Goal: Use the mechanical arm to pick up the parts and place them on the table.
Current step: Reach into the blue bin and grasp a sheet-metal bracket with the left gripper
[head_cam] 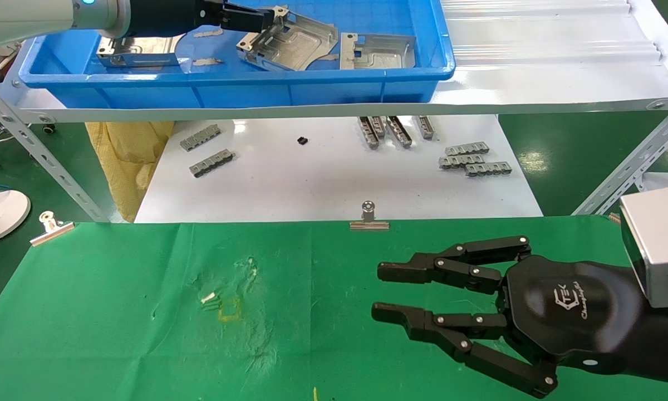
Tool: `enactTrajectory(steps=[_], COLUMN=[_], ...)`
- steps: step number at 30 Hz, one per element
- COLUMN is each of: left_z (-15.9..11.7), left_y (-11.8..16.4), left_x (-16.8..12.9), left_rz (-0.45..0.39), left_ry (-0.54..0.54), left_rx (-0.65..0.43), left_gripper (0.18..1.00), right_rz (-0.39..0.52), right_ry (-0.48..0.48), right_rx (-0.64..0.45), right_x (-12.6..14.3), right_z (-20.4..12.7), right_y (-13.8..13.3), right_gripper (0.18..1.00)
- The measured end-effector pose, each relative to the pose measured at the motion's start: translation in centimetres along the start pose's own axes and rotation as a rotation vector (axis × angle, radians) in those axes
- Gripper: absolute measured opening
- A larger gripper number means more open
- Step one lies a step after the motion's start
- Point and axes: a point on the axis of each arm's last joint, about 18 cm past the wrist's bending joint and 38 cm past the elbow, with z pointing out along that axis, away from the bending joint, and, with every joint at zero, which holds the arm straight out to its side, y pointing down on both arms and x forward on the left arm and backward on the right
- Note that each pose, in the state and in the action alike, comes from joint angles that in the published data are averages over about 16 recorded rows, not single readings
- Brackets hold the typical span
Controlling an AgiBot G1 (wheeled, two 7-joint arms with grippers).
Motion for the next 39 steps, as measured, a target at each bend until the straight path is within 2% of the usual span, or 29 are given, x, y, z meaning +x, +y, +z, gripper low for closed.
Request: enactTrajectory(steps=[5, 12, 21, 27, 34, 39], left_z=[-0.3, -0.9, -1.2, -1.2, -0.8, -0.6], left_y=[-0.1, -0.2, 0.3, 0.7, 1.2, 1.3], left_x=[0.0, 0.1, 0.2, 0.4, 0.6, 0.5], left_rz=[-0.019, -0.035, -0.029, -0.012, 0.011, 0.023], left_ry=[0.018, 0.053, 0.086, 0.093, 0.086, 0.073], left_rx=[0.012, 0.032, 0.032, 0.013, -0.011, -0.014], left_gripper=[0.864, 0.813, 0.854, 0.899, 0.913, 0.873], right_rz=[0.000, 0.000, 0.000, 0.000, 0.000, 0.000], right_ry=[0.000, 0.000, 0.000, 0.000, 0.000, 0.000], right_rx=[0.000, 0.000, 0.000, 0.000, 0.000, 0.000], right_x=[0.0, 0.0, 0.0, 0.0, 0.0, 0.0], right_z=[0.0, 0.0, 0.0, 0.0, 0.0, 0.0], right_y=[0.0, 0.0, 0.0, 0.0, 0.0, 0.0], right_gripper=[0.409, 0.571, 0.787, 0.891, 0.962, 0.990])
